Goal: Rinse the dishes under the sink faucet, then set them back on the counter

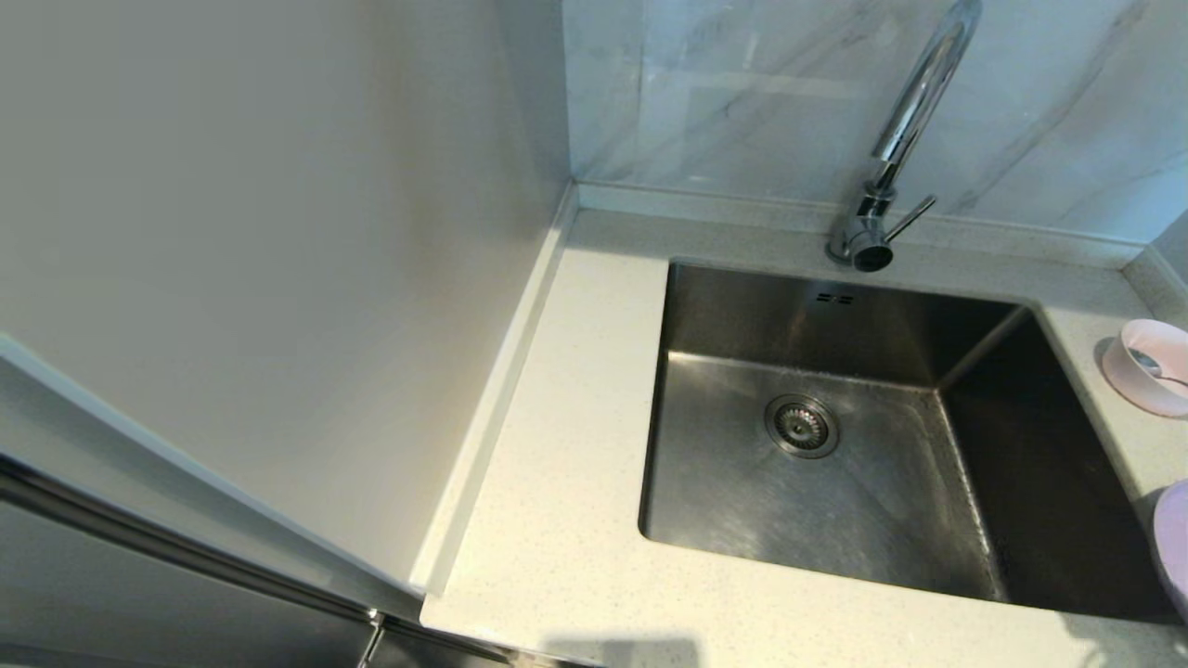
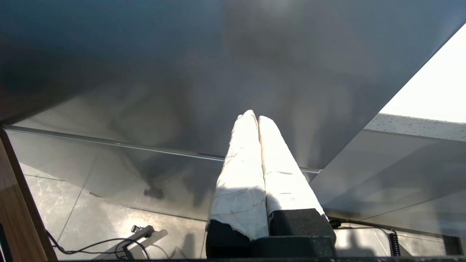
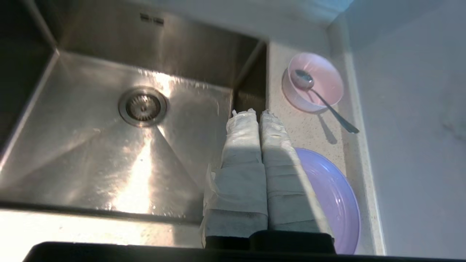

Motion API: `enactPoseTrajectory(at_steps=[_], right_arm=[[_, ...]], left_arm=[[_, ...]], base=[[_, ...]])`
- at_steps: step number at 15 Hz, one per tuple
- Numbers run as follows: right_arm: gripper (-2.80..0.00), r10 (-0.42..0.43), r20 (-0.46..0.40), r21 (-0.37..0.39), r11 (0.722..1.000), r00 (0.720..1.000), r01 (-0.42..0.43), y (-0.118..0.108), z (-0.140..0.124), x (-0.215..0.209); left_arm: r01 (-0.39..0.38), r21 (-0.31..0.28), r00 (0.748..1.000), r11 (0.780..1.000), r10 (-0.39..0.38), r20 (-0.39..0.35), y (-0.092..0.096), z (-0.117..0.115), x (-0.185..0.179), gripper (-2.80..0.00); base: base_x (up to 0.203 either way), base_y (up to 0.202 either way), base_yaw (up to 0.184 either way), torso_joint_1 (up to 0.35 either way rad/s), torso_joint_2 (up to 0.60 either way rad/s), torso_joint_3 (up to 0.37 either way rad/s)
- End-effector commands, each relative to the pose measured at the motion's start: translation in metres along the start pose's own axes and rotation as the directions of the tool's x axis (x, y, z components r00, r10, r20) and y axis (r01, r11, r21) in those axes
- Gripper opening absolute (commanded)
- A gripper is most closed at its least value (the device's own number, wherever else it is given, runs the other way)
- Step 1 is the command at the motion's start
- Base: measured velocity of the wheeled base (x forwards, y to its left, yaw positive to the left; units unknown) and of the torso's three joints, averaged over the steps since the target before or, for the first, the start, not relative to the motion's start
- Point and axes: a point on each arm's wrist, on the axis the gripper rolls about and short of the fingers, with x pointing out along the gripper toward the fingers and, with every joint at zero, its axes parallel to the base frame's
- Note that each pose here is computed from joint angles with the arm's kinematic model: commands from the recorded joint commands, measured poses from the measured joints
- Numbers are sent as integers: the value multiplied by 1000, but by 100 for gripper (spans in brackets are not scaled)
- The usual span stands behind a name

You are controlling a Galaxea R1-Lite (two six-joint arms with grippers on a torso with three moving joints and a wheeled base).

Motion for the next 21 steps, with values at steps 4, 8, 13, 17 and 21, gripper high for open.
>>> enactPoseTrajectory(at_steps=[4, 8, 13, 17, 21], right_arm=[[-280, -6, 163, 39, 999, 987, -1, -1, -67, -63], [-280, -35, 161, 9, 999, 986, 34, 1, -95, -66], [-280, 115, 238, -95, 991, 964, -94, 7, -129, -74], [-280, 166, 202, -79, 985, 965, -153, 13, -153, -71], [-280, 285, 171, -27, 958, 943, -285, 20, -167, -66]], left_arm=[[0, 0, 1000, 1000, 0, 0, 0, 0, 0, -280], [1, 0, 1000, 1000, -1, 0, 0, 0, 0, -280], [0, 0, 1000, 1000, 0, 0, 0, 0, 0, -280], [0, 0, 1000, 1000, 0, 0, 0, 0, 0, -280], [0, 0, 1000, 1000, 0, 0, 0, 0, 0, -280]], base=[[0, 0, 0, 0, 0, 0], [0, 0, 0, 0, 0, 0], [0, 0, 0, 0, 0, 0], [0, 0, 0, 0, 0, 0], [0, 0, 0, 0, 0, 0]])
